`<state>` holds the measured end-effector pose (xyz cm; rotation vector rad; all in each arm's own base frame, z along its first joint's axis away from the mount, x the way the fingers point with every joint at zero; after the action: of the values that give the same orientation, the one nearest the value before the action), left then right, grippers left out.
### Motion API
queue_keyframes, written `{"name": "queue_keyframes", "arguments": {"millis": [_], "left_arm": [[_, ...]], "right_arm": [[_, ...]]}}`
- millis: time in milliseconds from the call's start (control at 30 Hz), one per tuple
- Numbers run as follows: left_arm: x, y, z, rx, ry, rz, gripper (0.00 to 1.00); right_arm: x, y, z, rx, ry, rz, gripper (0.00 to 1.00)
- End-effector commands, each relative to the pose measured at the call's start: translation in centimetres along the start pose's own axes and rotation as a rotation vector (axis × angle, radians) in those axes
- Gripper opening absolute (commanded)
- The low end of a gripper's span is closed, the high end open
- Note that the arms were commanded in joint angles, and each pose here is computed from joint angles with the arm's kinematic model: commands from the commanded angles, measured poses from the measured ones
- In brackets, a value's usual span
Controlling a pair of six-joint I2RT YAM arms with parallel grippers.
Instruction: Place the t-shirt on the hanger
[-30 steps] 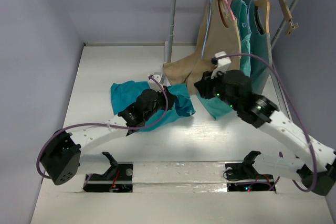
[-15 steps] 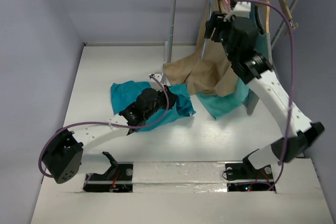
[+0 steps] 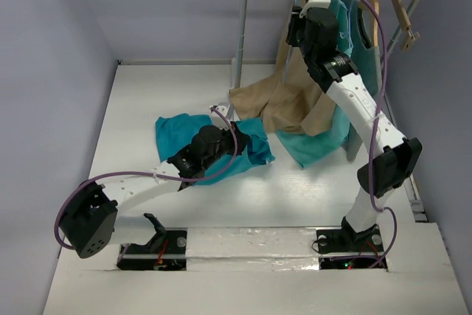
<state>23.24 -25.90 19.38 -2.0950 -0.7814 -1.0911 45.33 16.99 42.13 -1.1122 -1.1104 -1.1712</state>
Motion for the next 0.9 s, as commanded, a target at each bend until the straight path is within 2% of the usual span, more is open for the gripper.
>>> {"name": "queue_keyframes", "arguments": {"millis": [0, 67, 133, 167, 467, 867], "left_arm": [[1.3, -0.3, -0.7, -0.047, 0.005, -0.061, 0.0], [1.3, -0.3, -0.7, -0.047, 0.005, -0.061, 0.0], [1.2, -0.2, -0.7, -0.046, 0.004, -0.058, 0.0], [1.2, -0.2, -0.7, -0.048, 0.004, -0.058, 0.0], [1.2, -0.1, -0.7, -0.044, 0.002, -0.061, 0.0], [1.7, 0.1, -0.8, -0.036, -0.011, -0.077, 0.0]], "right_arm": [[2.8, -0.6, -0.4, 0.001, 0.014, -0.079, 0.32], [2.4, -0.6, -0.4, 0.003, 0.013, -0.068, 0.24], [2.3, -0.7, -0.4, 0.006, 0.013, -0.071, 0.11], [2.3, -0.7, -0.4, 0.008, 0.009, -0.072, 0.01], [4.8, -3.4, -0.1, 0.112, 0.009, -0.2, 0.0], [3.7, -5.5, -0.6, 0.157, 0.01, -0.198, 0.0]]}}
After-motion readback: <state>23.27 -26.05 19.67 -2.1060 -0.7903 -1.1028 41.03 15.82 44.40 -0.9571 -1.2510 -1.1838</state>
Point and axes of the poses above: each gripper's point midway between its finger pads, its own y axis out along the fingers, its own z axis along the line the jaws close on, x = y × z, the point moved 6 cm from there along -y, back along the fingers, and after that the axes turned 2 degrees about y, right-handed, at the moved point
